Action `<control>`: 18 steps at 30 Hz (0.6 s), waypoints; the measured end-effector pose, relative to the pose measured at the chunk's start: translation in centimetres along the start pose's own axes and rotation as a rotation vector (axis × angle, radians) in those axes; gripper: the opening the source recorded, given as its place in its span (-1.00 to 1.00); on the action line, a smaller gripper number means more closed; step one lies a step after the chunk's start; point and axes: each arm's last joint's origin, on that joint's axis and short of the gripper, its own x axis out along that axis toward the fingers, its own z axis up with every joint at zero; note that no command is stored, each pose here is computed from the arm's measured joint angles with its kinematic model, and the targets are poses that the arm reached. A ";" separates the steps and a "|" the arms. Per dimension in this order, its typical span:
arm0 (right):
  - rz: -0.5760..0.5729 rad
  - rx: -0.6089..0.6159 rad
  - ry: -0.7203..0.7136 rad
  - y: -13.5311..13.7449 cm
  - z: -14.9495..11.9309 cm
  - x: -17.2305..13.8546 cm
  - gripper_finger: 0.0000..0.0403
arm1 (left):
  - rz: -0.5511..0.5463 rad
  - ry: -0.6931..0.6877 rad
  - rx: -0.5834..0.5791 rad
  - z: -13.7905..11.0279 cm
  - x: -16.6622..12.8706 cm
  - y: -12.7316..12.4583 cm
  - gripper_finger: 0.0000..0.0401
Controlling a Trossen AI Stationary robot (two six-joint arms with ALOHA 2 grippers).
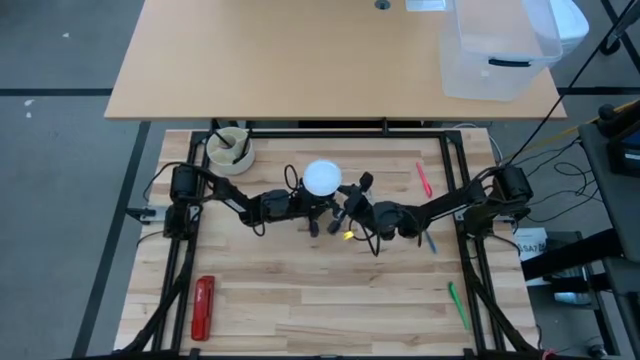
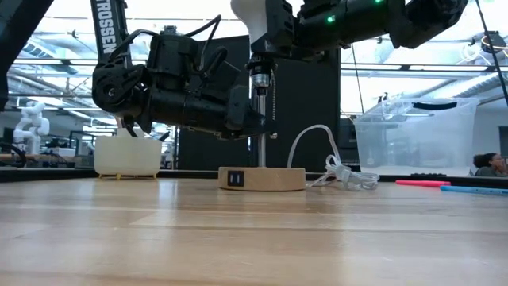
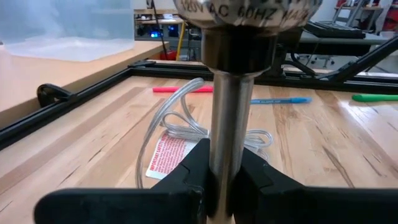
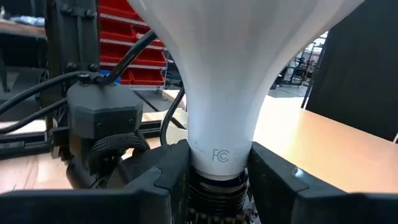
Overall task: Screw lightbulb
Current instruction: Remove the lightbulb from the desk lamp
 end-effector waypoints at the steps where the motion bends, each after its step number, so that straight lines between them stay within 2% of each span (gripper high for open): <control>1: 0.005 -0.008 0.008 -0.1 0.1 0.0 -0.37 | -0.012 0.001 0.000 0.0 0.0 0.0 -0.79; 18: 0.224 -0.098 0.096 -3.1 0.9 0.8 -0.37 | -0.115 0.011 0.022 -0.1 0.0 -0.2 -0.80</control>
